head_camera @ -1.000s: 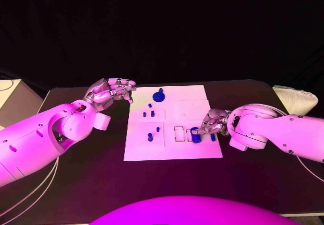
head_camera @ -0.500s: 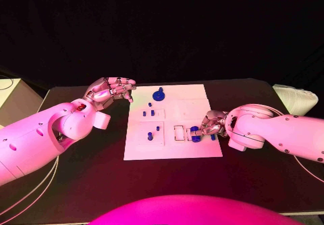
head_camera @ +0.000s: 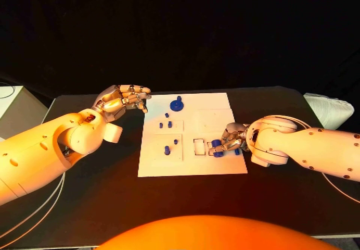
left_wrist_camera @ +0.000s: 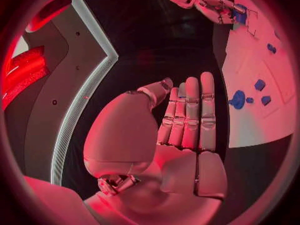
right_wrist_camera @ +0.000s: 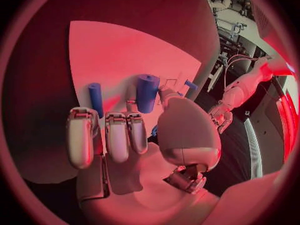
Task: Assemble the parts on the task board
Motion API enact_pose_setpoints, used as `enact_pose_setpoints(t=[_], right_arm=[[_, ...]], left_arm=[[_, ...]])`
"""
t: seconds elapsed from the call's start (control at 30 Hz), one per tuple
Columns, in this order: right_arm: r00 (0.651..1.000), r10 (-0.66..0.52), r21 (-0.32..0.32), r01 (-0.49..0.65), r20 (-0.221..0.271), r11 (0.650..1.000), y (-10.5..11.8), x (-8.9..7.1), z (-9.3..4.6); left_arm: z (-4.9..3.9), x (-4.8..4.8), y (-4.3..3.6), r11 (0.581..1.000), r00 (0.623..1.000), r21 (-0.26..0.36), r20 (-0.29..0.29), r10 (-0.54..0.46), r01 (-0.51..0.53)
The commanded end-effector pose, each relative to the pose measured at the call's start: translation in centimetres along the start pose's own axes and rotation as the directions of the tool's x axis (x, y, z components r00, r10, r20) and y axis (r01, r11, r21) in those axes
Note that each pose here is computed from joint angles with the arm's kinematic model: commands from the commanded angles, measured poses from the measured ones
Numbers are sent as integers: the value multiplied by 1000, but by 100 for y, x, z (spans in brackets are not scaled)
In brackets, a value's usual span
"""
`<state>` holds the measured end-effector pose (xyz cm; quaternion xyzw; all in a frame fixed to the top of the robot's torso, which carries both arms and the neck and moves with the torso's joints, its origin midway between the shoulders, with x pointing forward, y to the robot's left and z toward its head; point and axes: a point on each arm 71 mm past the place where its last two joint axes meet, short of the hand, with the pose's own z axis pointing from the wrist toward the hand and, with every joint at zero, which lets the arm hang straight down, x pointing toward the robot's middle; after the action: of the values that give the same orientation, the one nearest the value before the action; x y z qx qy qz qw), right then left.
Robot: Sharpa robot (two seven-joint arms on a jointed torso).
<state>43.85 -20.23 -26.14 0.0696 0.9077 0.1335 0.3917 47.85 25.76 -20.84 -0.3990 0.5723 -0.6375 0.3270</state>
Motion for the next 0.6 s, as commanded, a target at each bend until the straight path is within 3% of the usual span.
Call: enact_pose_setpoints(t=[0.03,0.33,0.6], right_arm=[[999,-48,15,47,25,999,-31,1,17],[999,-8,14,8,46,1000,-55,-3,-7],[993,117,10,-117,16,993,-83,-32,-118]], left_arm=[[0,19,-8,1000,1000,8,-18,-7,8],[-4,14,-8,1000,1000,7,-18,-7,7],[-7,9,-6,1000,1000,3,-19,-7,7]])
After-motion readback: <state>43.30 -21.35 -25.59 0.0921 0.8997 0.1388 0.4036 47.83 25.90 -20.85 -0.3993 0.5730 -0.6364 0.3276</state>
